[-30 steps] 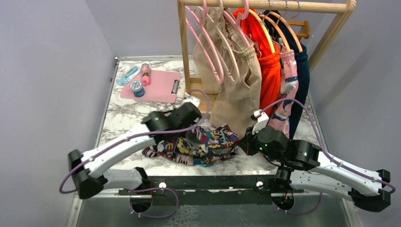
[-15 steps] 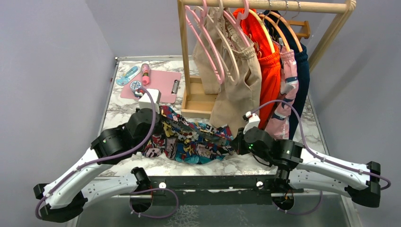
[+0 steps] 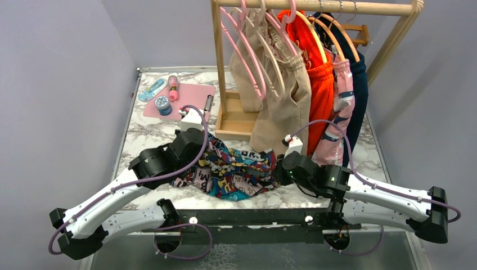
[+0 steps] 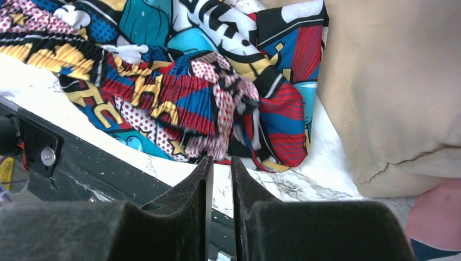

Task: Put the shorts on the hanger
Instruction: Adjust the shorts at the center of the board.

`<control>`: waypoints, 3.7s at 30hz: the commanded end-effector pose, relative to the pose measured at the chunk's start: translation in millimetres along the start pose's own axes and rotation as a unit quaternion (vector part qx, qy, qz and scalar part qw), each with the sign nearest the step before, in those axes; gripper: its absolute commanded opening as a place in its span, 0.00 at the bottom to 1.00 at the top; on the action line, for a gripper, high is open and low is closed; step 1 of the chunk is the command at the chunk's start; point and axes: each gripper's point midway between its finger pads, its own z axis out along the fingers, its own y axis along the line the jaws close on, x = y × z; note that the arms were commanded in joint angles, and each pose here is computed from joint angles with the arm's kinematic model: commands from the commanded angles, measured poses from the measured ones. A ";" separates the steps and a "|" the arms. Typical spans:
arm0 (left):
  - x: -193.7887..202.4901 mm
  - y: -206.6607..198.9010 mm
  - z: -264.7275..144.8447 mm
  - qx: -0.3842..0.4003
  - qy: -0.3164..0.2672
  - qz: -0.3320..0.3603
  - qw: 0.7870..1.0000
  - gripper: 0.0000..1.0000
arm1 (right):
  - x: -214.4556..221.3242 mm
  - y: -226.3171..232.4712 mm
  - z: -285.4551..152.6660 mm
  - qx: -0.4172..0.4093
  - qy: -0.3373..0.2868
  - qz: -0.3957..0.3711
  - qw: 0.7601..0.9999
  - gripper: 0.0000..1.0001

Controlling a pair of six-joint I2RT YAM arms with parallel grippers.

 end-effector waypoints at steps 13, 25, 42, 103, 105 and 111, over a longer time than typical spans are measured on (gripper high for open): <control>-10.2 -12.5 2.3 0.021 -0.010 -0.013 1.000 0.00 | -15.8 31.3 13.2 -0.065 -0.021 -0.080 0.994 0.47; -12.1 -14.4 2.8 0.023 -0.010 -0.008 1.000 0.00 | -7.0 9.9 49.3 0.031 0.004 -0.120 0.992 0.51; -16.9 -16.2 -4.8 0.042 -0.017 -0.017 0.999 0.00 | -9.4 11.9 85.3 0.068 -0.004 -0.144 0.987 0.33; -328.7 27.4 -265.7 0.210 -0.479 -0.058 0.850 0.00 | -368.8 130.3 -324.6 -0.170 -0.479 -0.199 0.838 0.01; -350.7 28.1 -288.7 0.222 -0.508 -0.055 0.831 0.00 | -385.8 139.9 -358.4 -0.199 -0.517 -0.193 0.810 0.01; -321.3 25.0 -261.3 0.215 -0.487 -0.063 0.844 0.00 | -362.6 123.5 -333.8 -0.193 -0.526 -0.163 0.812 0.01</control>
